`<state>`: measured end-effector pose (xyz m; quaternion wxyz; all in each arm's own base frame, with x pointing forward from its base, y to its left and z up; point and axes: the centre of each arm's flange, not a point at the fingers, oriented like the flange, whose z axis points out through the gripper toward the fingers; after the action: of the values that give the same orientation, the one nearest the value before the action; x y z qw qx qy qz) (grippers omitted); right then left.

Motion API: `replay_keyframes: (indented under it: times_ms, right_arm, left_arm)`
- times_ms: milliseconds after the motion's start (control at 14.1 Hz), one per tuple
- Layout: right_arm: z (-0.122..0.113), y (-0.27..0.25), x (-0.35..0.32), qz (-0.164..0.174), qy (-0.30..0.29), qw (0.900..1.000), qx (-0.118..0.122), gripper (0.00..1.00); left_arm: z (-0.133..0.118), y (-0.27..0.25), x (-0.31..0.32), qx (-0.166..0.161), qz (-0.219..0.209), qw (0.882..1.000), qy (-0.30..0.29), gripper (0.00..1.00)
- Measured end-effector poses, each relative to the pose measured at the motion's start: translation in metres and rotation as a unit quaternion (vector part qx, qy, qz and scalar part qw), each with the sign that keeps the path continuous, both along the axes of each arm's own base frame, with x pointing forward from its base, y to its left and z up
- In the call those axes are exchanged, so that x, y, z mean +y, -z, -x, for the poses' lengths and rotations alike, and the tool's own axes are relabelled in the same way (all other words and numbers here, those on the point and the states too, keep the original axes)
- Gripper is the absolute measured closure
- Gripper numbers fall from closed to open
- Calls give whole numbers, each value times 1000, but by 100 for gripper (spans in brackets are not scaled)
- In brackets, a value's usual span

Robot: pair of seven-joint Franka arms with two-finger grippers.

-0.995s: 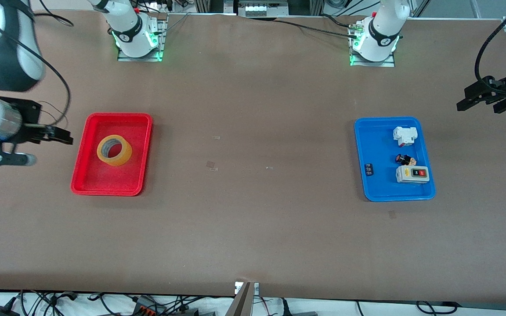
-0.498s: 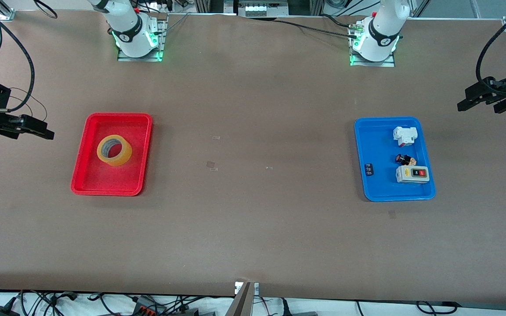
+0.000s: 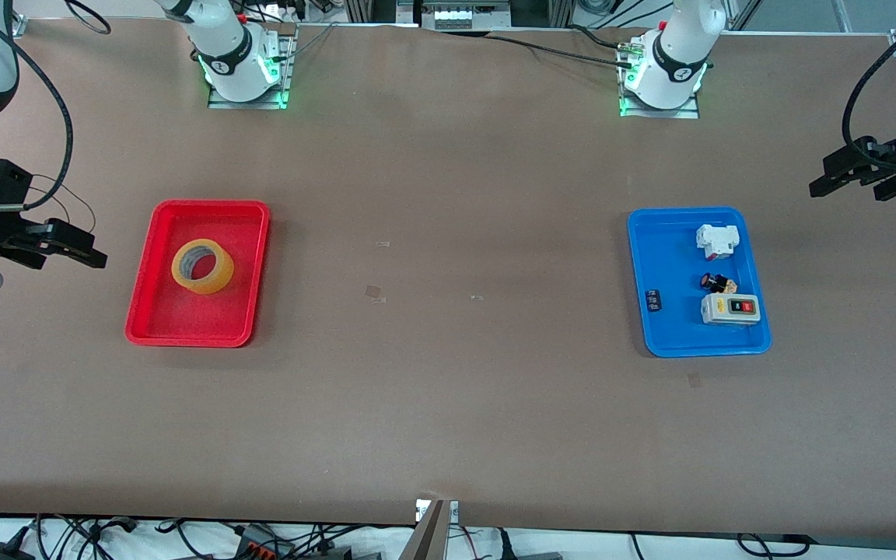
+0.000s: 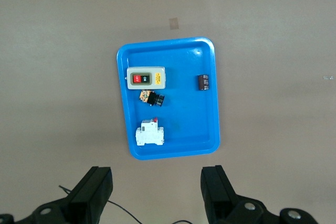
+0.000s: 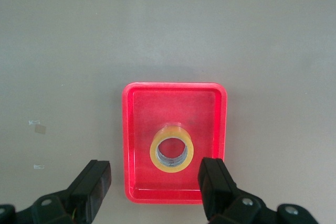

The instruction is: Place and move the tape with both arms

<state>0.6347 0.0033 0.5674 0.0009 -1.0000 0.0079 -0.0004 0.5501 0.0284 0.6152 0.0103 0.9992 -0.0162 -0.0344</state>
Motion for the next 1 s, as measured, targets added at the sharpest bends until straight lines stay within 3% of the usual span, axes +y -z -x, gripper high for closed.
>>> replay_keyframes:
  times_ms: [355,711,995]
  right_arm:
    - [5,14,-7,1,-1,1000,5,0]
    - [54,1,-8,0,-18,1000,-2,0]
    - [80,-9,-14,-1,-12,1000,9,0]
  left_arm:
    - [0,0,0,0,0,1000,0,0]
    - [-1,1,0,1,0,1000,0,0]
    - [-1,2,0,2,0,1000,0,0]
